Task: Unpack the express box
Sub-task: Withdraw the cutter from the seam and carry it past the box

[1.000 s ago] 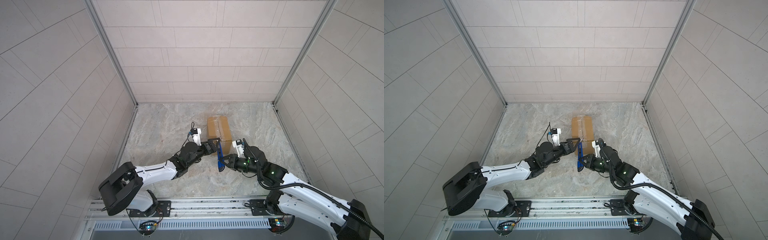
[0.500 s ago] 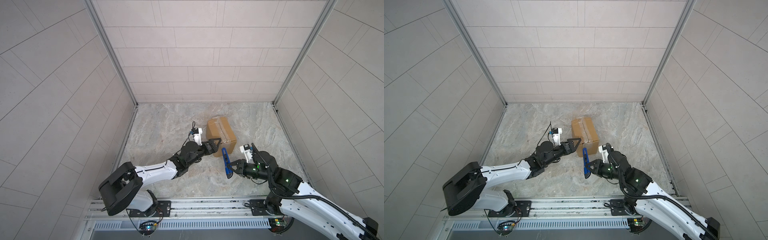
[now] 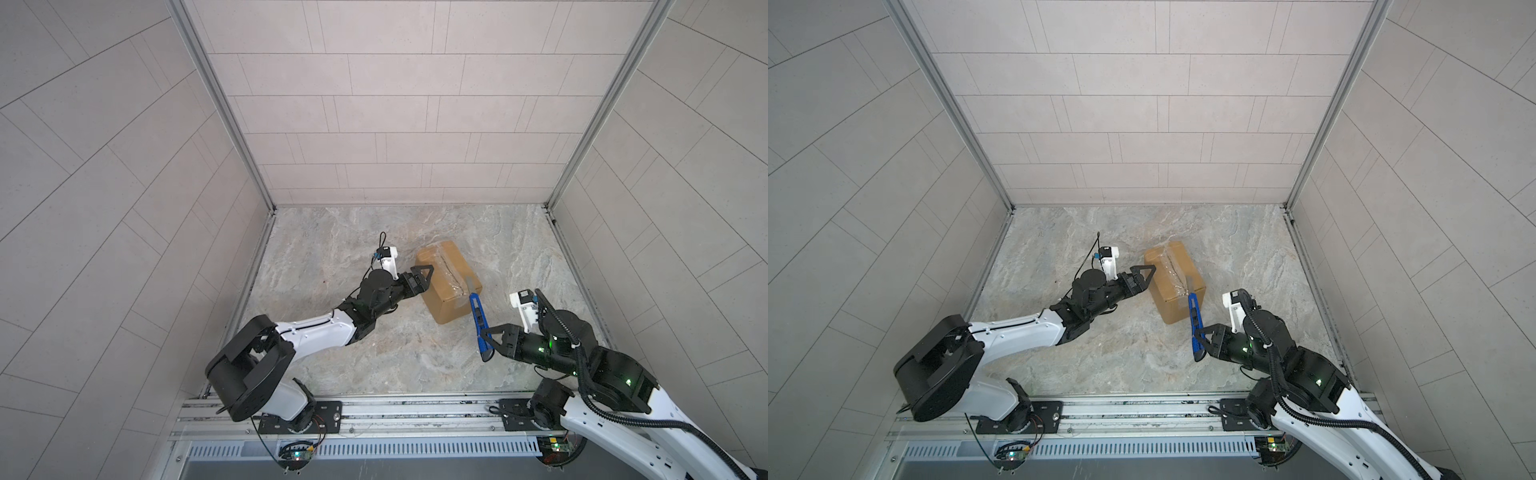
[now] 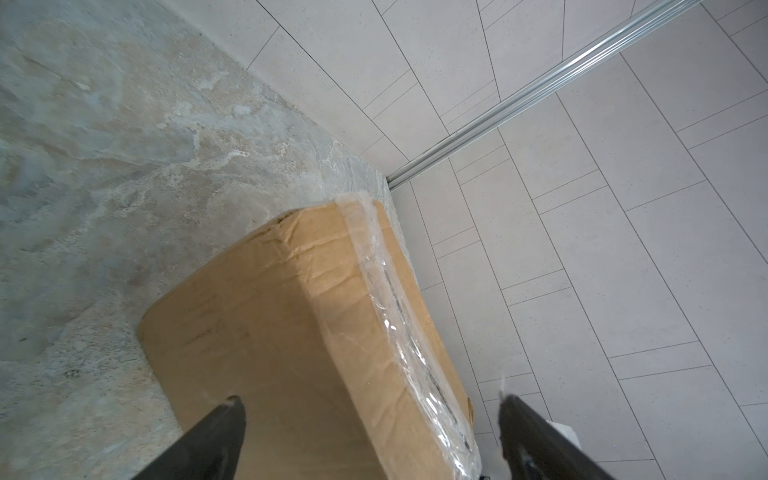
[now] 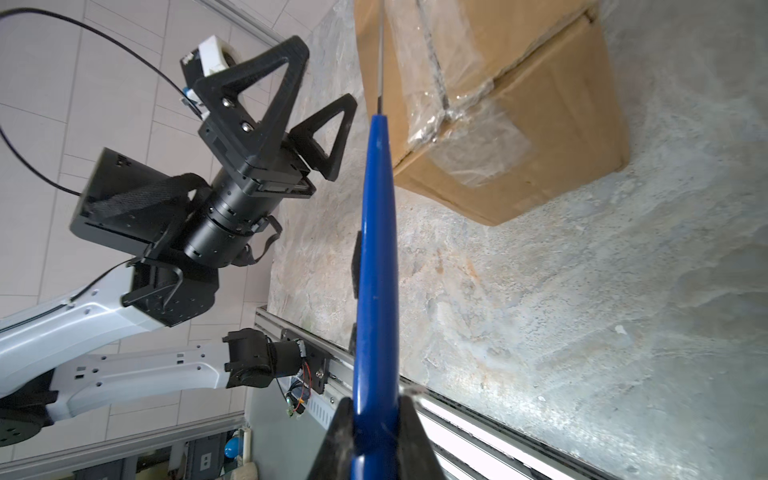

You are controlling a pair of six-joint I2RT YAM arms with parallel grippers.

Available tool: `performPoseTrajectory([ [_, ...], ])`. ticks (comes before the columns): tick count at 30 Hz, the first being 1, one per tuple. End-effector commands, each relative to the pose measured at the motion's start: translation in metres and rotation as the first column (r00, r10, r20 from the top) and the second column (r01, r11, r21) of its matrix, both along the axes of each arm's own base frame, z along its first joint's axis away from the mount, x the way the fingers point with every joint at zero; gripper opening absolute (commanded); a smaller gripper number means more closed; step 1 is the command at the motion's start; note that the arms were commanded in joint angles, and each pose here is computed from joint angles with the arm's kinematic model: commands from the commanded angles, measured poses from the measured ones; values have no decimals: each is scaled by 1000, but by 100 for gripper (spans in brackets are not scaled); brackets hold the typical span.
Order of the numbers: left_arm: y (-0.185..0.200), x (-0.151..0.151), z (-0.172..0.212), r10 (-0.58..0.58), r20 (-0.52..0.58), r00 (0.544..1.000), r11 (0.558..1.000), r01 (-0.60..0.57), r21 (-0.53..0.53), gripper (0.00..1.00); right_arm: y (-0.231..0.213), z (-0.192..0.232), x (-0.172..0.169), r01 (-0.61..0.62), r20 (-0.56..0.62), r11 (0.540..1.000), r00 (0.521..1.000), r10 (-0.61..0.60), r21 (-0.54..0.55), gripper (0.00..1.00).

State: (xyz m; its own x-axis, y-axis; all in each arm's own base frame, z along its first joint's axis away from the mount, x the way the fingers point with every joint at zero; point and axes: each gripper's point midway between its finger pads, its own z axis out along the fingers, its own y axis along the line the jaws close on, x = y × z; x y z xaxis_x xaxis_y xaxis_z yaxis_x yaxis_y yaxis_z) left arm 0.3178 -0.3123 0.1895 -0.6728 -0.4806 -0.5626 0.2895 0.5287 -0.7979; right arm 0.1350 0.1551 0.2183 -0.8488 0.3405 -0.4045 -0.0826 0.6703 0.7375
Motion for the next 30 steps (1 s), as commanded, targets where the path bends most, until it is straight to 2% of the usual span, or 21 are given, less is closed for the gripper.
performPoseTrajectory([
  [1, -3, 2, 15, -24, 39, 999, 1000, 24, 5, 98, -21, 6, 4, 59, 63, 995, 997, -54, -83, 0],
  [5, 8, 3, 15, -6, 41, 999, 1000, 5, 20, 98, -42, 7, 13, 117, 100, 971, 990, -98, -209, 0],
  [9, 23, 2, 16, 14, 47, 999, 999, -15, 31, 98, -57, 8, 41, 167, 133, 925, 983, -129, -341, 0],
  [15, 56, -6, 15, 63, 59, 996, 994, -68, 83, 99, -68, -9, 118, 183, 108, 913, 982, -154, -365, 0],
  [19, 80, -12, 10, 110, 61, 992, 984, -117, 131, 100, -74, -30, 177, 156, 91, 860, 988, -127, -485, 0],
  [25, 114, -19, 2, 171, 53, 984, 965, -178, 193, 100, -78, -58, 254, 123, 45, 813, 992, -119, -569, 0],
  [30, 130, -24, -5, 208, 43, 977, 954, -212, 210, 100, -68, -85, 296, 36, -38, 823, 997, -70, -566, 0],
])
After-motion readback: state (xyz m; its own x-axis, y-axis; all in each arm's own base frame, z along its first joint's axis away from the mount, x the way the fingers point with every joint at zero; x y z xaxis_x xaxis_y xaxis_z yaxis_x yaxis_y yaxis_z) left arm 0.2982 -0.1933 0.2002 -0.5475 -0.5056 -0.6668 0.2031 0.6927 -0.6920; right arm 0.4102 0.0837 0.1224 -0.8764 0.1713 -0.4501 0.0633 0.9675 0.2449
